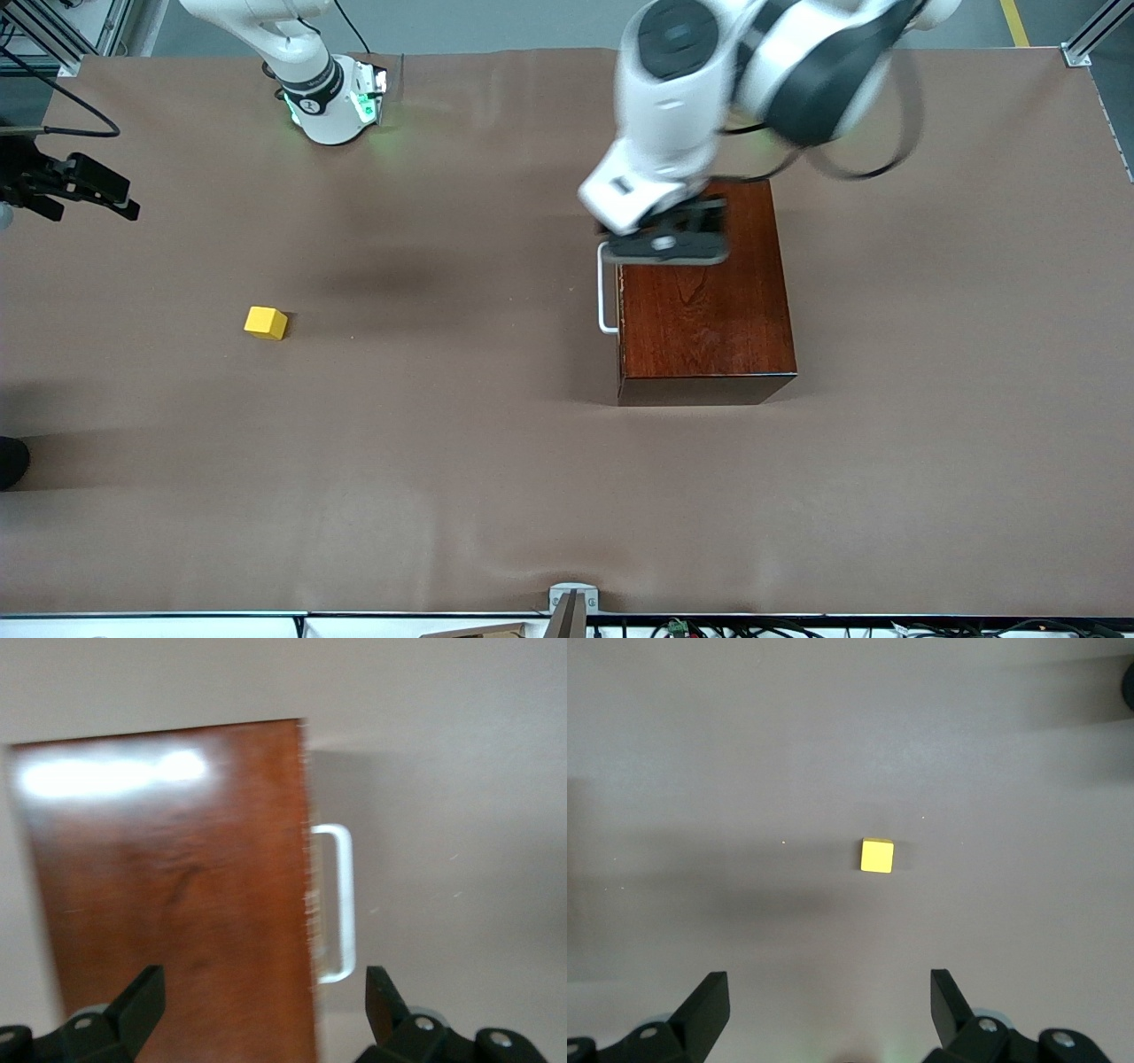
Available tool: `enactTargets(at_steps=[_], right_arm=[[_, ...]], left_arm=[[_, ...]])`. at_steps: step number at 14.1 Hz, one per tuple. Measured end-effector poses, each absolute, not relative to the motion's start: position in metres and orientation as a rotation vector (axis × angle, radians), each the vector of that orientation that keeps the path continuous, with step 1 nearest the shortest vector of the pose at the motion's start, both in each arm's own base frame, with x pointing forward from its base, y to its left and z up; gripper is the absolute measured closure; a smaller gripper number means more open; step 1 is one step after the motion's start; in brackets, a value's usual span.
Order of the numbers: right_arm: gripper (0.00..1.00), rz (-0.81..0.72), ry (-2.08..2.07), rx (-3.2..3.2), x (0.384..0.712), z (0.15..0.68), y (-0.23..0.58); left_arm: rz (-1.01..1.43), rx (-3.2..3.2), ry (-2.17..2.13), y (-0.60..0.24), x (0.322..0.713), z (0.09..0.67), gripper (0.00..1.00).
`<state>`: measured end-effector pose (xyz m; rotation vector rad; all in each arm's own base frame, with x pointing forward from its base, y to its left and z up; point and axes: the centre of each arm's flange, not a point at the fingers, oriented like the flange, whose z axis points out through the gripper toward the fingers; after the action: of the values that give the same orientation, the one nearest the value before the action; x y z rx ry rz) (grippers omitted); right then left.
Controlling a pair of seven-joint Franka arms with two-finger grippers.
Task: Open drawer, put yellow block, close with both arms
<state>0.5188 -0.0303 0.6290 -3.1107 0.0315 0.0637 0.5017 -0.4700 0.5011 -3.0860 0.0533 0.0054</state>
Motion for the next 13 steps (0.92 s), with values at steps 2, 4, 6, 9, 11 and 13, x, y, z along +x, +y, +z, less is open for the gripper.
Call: enactTargets(at_steps=[2,4,6,9,11,13], right_arm=[[0.0,0.064,0.031,-3.111,0.519,0.629,-0.03],[0.0,0.064,0.032,-3.111,0.519,0.629,-0.03],[0.0,0.064,0.032,-3.111,0.519,0.629,-0.03],[0.0,0.064,0.032,-3.111,0.519,0.629,-0.03],[0.0,0.064,0.032,-3.111,0.519,0.629,-0.03],[0.0,0.064,0.032,-3.111,0.519,0.629,-0.03]], left_arm=[[-0.034,-3.075,-0.01,-0.511,0.491,0.457,0.0],[-0.093,-3.033,-0.049,-0.546,0.478,0.411,0.0],[-0.142,-2.97,-0.046,-0.566,0.465,0.376,0.0],[-0.115,-2.899,-0.037,-0.57,0.458,0.334,0.0],[-0.089,-2.857,-0.066,-0.568,0.46,0.302,0.0],[-0.073,-2.831,-0.084,-0.565,0.461,0.282,0.0]])
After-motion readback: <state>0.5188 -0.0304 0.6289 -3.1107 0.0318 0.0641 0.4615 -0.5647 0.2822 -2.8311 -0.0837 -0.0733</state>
